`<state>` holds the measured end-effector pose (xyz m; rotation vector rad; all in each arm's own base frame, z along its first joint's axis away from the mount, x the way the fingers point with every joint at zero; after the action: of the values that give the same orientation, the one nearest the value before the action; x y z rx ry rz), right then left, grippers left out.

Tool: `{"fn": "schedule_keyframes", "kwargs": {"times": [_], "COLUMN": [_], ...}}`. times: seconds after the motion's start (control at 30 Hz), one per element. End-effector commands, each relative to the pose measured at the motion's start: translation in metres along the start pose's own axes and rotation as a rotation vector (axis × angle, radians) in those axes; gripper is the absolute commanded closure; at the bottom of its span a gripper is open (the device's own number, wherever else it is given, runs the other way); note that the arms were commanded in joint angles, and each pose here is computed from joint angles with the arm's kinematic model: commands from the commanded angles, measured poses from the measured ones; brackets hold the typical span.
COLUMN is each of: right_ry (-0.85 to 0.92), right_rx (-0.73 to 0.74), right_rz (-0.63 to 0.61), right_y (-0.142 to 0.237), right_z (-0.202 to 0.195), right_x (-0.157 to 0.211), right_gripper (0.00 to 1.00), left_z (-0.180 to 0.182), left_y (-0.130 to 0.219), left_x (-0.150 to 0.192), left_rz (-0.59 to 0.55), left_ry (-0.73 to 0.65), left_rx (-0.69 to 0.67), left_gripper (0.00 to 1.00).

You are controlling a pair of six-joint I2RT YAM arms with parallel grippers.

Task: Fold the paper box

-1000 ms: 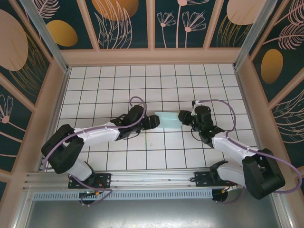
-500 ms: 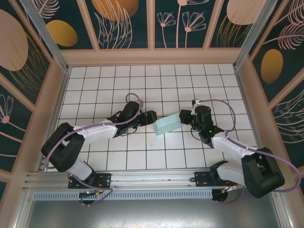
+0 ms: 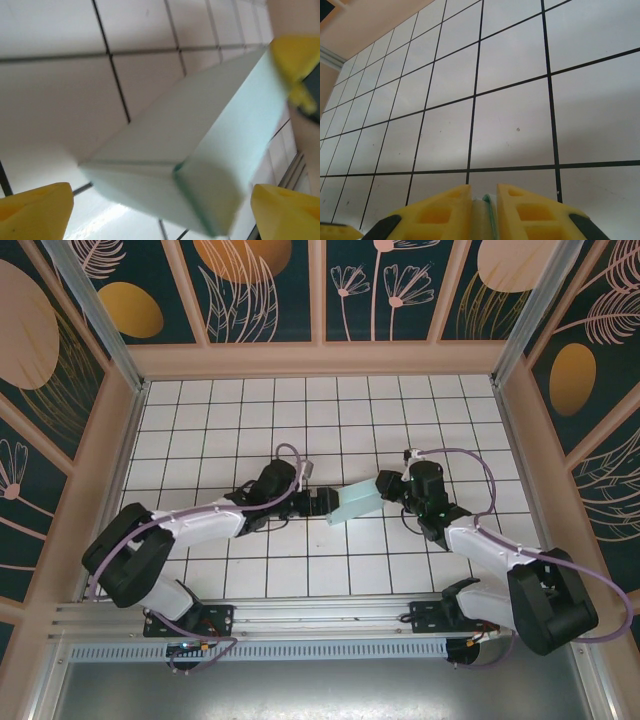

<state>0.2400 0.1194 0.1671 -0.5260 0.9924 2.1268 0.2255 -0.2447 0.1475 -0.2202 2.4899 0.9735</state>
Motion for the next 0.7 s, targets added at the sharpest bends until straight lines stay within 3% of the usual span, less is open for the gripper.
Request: {"fn": "schedule_keyframes", "kwargs": {"times": [0.0, 0.07, 0.2, 0.4, 0.47, 0.57, 0.67], "right_ry": [-0.01, -0.007, 0.007, -0.001, -0.016, -0.088, -0.136], "right_rx": [0.028, 0.018, -0.025, -0.109, -0.107, -0.119, -0.132], "right_rz": [0.055, 0.054, 0.042, 0.036, 0.036, 0.032, 0.032], "right_y": [-0.002, -0.001, 0.005, 0.011, 0.012, 0.016, 0.019], "right_z": [-0.004, -0.003, 0.005, 0.016, 0.011, -0.004, -0.015], "right_x": [0.005, 0.004, -0.001, -0.007, -0.004, 0.0, 0.003], "right_gripper": [0.8, 0.8, 0.75, 0.44, 0.4, 0.41, 0.58], "left_z": [0.015, 0.022, 0.026, 0.025, 0.026, 0.029, 0.03], "left_y": [-0.007, -0.012, -0.018, -0.018, -0.019, -0.02, -0.021], "left_x": [0.019, 0.022, 0.025, 0.023, 0.025, 0.027, 0.028], "left_rz": [0.082, 0.102, 0.124, 0.113, 0.118, 0.119, 0.123], "left_ry": [0.043, 0.057, 0.076, 0.08, 0.093, 0.112, 0.115], "left_rx": [-0.051, -0.093, -0.088, -0.094, -0.091, -0.091, -0.096], "left_gripper": [0.26, 0.37, 0.42, 0.44, 0.46, 0.48, 0.49]}}
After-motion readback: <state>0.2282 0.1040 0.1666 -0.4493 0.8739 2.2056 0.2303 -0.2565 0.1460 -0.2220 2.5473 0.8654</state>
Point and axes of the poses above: each hand's point on the last joint's axis, 136 mm out from that joint toward the fingers, its own y axis back along the fingers, its own z axis along the line the jaws close on, x = y × z, the point moved 10 cm from there along y, back along the fingers, and after that the axes turned 7 degrees about -y, right-handed, at the moved point
